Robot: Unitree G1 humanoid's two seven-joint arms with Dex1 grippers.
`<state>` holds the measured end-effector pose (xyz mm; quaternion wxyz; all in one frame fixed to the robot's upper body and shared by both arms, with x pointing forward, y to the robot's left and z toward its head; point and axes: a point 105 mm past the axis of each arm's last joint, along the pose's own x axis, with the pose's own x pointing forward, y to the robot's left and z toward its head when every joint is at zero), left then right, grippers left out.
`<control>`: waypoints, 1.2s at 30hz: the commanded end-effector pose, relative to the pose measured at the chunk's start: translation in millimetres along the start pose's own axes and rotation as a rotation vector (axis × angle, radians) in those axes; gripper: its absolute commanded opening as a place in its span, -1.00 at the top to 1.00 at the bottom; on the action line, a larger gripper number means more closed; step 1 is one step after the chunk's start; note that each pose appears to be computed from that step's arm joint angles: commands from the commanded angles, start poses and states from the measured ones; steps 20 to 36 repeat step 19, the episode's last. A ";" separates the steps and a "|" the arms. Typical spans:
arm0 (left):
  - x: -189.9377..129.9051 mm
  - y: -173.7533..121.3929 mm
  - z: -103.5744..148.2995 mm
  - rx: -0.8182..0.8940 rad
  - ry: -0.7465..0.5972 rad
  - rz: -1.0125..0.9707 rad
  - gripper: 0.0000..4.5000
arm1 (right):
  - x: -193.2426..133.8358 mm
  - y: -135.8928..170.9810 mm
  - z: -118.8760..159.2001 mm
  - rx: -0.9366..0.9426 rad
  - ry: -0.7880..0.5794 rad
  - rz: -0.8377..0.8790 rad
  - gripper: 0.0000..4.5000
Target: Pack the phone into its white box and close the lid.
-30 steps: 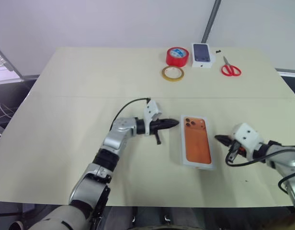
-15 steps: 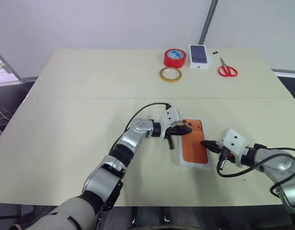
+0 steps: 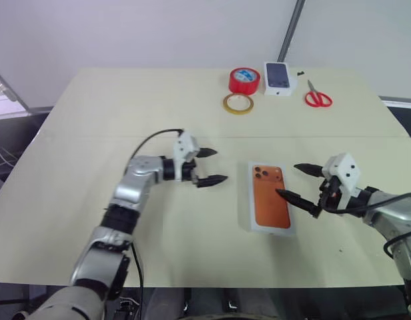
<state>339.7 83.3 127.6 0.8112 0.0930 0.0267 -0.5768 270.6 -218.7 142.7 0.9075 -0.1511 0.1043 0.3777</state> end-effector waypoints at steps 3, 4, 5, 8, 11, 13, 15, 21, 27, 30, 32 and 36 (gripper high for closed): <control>-51.4 -4.9 12.2 0.052 -0.012 0.091 -0.99 | -12.2 -8.2 12.0 -0.040 -0.036 0.013 -1.00; -62.1 -5.3 3.2 0.039 0.034 0.118 -0.99 | -12.9 -9.2 11.6 -0.035 -0.033 0.022 -1.00; -70.2 -5.2 -5.6 0.012 0.074 0.139 -0.99 | -13.6 -10.6 11.3 -0.042 -0.029 0.025 -1.00; -99.0 -3.8 -32.4 -0.040 0.169 0.214 -0.99 | -14.0 -14.5 8.3 -0.032 -0.022 0.035 -1.00; -115.8 1.6 -30.1 -0.066 0.123 0.299 -0.99 | -13.5 -16.6 5.3 -0.053 -0.011 0.040 -1.00; -125.0 1.5 -31.8 -0.081 0.121 0.335 -0.99 | -14.6 -18.7 3.0 -0.053 -0.003 0.039 -1.00; -131.7 0.2 -31.9 -0.056 0.128 0.356 -0.99 | -18.9 -19.8 -1.7 -0.058 0.016 0.041 -1.00; -135.4 -1.7 -27.4 0.025 0.111 0.387 -0.99 | -32.2 -26.7 -9.8 -0.064 0.040 0.023 -1.00; -135.4 -1.7 -27.4 0.025 0.111 0.387 -0.99 | -32.2 -26.7 -9.8 -0.064 0.040 0.023 -1.00; -135.4 -1.7 -27.4 0.025 0.111 0.387 -0.99 | -32.2 -26.7 -9.8 -0.064 0.040 0.023 -1.00; -135.4 -1.7 -27.4 0.025 0.111 0.387 -0.99 | -32.2 -26.7 -9.8 -0.064 0.040 0.023 -1.00; -135.4 -1.7 -27.4 0.025 0.111 0.387 -0.99 | -32.2 -26.7 -9.8 -0.064 0.040 0.023 -1.00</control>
